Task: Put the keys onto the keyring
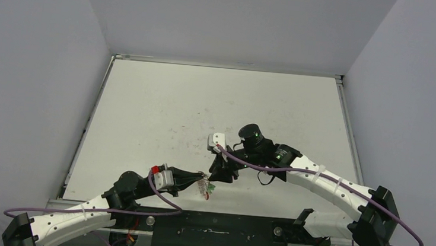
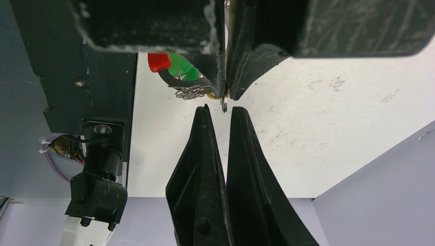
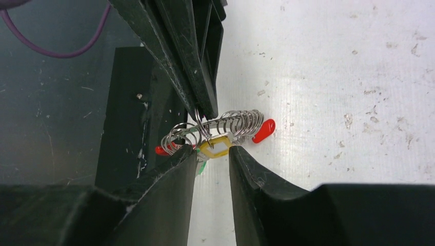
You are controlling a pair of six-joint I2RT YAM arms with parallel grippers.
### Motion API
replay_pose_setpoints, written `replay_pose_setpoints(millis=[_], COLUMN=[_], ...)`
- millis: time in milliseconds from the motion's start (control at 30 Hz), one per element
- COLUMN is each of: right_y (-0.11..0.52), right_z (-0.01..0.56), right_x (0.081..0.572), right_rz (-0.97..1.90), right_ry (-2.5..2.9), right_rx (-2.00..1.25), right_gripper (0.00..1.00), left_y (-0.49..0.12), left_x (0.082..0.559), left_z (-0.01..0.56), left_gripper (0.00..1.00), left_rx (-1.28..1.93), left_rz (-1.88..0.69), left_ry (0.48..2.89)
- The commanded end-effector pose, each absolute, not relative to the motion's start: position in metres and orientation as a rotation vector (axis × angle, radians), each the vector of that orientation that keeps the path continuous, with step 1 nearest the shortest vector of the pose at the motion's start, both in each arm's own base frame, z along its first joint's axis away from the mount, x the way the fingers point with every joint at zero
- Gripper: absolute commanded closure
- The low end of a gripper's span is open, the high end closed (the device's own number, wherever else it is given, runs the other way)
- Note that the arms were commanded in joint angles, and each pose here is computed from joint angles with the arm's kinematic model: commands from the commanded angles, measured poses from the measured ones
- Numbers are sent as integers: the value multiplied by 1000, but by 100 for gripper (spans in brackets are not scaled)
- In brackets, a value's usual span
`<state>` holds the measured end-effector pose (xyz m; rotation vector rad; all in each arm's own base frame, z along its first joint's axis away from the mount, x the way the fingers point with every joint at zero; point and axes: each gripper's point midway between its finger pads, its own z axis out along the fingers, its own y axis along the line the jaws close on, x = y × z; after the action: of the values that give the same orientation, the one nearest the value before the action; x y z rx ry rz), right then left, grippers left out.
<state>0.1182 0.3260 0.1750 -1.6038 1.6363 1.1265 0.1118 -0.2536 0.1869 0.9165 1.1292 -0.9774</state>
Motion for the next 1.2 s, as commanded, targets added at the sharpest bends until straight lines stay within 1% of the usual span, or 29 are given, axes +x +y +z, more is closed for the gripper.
replay_pose_setpoints(millis=[0,100,133,200,233,267,333,600,933,1033,1067,1167], right_y=[336,338,339,339,338,338,336,333,341,343,343,340], right_z=[206,203,201,196,193,191,186,175,177,182,181,182], right_x=[123,123,122,122,122,122,123,129,128,128,129,135], right_rz=[1153,1169,1172,1172,1168,1166,1150,1102,1148,1161,1155,1105], right_ry=[1507,1522,1525,1541,1550,1556,1573,1620,1614,1590,1595,1614], right_rx=[-1547,-1555,-1561,-1575,-1585,-1594,-1603,-1568,-1530,-1509,-1504,-1479], right_gripper=[69,72,76,89,94,97,100,100,99,95,91,73], left_y=[-252,-252,-251,-251,-251,-251,-251,-250,-251,-251,-251,-251], left_x=[111,111,111,111,111,111,111,111,111,111,111,111], left_z=[225,225,225,226,226,226,226,226,226,226,225,223], left_gripper=[100,100,100,100,100,100,100,100,100,100,100,100], left_rx=[849,849,848,849,849,848,847,845,844,843,845,847], left_rz=[-993,-994,-993,-995,-995,-994,-992,-988,-991,-995,-996,-994], left_ry=[1025,1026,1025,1022,1021,1021,1021,1021,1024,1023,1023,1031])
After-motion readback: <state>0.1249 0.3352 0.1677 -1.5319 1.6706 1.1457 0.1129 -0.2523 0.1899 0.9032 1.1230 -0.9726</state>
